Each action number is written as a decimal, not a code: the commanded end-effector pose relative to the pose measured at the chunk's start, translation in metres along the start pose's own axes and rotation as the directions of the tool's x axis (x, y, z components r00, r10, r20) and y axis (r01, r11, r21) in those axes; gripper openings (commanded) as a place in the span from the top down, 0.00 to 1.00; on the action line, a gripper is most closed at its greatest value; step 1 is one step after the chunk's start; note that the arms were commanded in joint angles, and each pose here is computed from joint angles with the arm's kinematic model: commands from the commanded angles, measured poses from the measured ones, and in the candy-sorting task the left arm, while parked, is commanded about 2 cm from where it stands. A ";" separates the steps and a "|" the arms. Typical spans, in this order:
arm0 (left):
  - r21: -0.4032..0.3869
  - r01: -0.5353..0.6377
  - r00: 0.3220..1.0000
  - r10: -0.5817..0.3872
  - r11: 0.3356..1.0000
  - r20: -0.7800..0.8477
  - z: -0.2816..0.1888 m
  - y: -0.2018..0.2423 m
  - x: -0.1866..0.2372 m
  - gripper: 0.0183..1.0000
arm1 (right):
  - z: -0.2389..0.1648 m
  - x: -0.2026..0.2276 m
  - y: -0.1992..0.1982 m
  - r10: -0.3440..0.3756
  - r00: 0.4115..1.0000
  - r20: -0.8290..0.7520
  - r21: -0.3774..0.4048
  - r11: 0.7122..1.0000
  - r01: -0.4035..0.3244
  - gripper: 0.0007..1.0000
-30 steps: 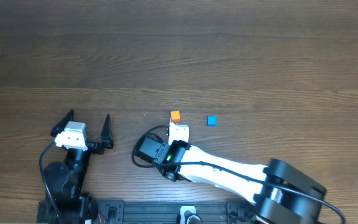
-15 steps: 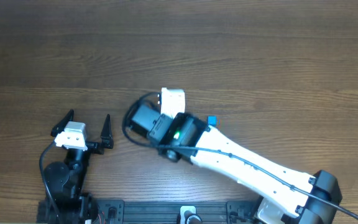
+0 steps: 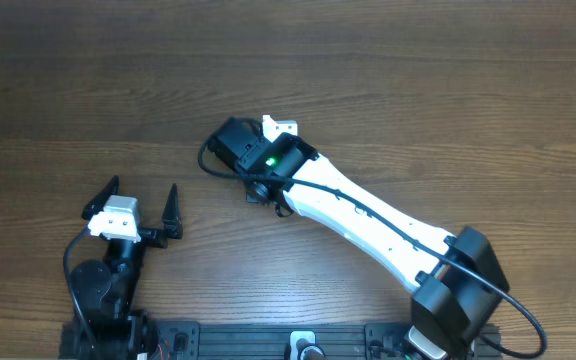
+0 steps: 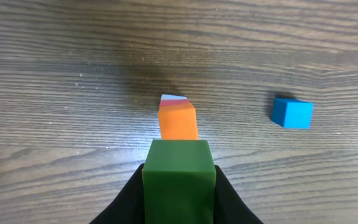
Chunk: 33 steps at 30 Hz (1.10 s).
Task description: Stack Cubes
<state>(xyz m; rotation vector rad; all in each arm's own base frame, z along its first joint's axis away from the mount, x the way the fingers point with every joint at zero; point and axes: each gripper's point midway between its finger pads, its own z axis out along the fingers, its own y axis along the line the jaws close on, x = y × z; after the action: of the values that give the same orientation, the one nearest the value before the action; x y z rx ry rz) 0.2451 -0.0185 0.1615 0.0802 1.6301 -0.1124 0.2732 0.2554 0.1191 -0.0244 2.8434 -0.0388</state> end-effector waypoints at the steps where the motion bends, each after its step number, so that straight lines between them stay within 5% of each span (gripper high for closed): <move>1: 0.014 -0.019 1.000 0.019 1.000 0.002 0.000 -0.003 0.001 0.00 | 0.013 -0.004 0.005 -0.011 0.999 -0.037 -0.016 1.000 0.010 0.99; 33: 0.014 -0.019 1.000 0.019 1.000 0.002 0.000 -0.003 0.001 0.00 | 0.039 -0.005 0.002 -0.016 0.994 -0.106 -0.017 1.000 0.014 0.99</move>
<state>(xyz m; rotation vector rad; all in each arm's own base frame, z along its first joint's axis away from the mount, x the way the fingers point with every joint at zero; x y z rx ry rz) 0.2451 -0.0185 0.1615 0.0802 1.6301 -0.1124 0.2840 0.2550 0.0828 -0.0508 2.9509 -0.0283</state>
